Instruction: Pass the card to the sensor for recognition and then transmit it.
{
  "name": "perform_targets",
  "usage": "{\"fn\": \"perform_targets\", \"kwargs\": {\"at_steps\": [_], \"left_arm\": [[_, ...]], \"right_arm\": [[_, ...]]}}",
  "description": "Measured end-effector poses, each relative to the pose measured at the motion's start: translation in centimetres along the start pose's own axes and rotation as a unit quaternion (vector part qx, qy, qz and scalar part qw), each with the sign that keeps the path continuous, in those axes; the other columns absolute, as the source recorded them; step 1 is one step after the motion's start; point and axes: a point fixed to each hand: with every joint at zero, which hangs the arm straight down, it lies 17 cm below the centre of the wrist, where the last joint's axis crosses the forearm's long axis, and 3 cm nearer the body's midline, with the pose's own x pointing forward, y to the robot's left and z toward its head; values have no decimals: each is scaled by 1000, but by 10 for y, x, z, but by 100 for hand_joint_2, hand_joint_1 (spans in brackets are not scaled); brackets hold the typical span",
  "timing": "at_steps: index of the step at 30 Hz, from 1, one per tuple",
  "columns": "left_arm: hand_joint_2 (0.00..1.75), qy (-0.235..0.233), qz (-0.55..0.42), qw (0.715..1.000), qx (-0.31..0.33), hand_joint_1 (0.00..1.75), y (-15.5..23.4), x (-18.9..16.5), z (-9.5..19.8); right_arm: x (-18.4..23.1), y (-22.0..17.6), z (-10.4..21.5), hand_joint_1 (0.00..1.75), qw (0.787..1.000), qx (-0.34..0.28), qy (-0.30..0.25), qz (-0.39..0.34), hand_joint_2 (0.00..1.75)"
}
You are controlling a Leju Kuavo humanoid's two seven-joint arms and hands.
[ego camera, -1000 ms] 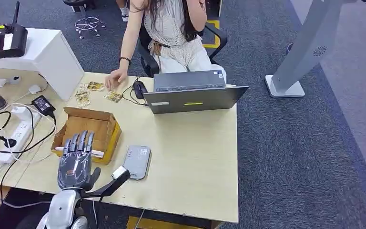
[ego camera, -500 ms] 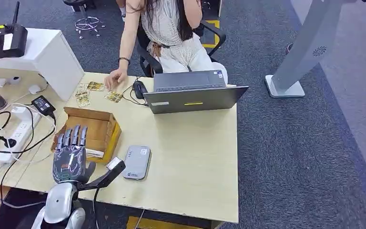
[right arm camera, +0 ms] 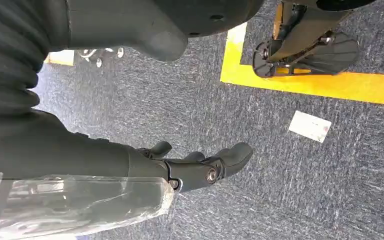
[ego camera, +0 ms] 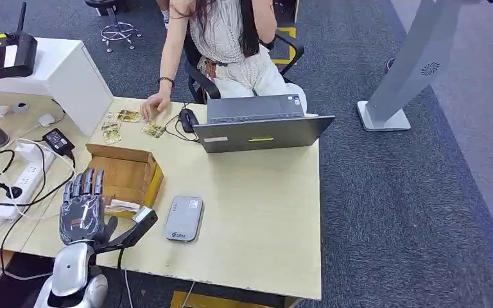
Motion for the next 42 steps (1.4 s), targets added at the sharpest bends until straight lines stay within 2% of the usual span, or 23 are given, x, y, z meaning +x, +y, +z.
{"fn": "perform_targets", "kwargs": {"at_steps": [15, 30, 42], "left_arm": [[175, 32, 9, 999, -13, 0, -11, -32, 1], [175, 10, -2, 1000, -25, 0, -23, -27, 3], [175, -9, 1, 1000, -2, 0, -13, -15, -6]], "right_arm": [[0, 2, 0, 0, 1000, 6, -1, 2, 175], [1, 3, 1, 0, 1000, 8, -4, 10, 175], [3, 3, 1, 0, 1000, 9, -11, 19, 175]]}}
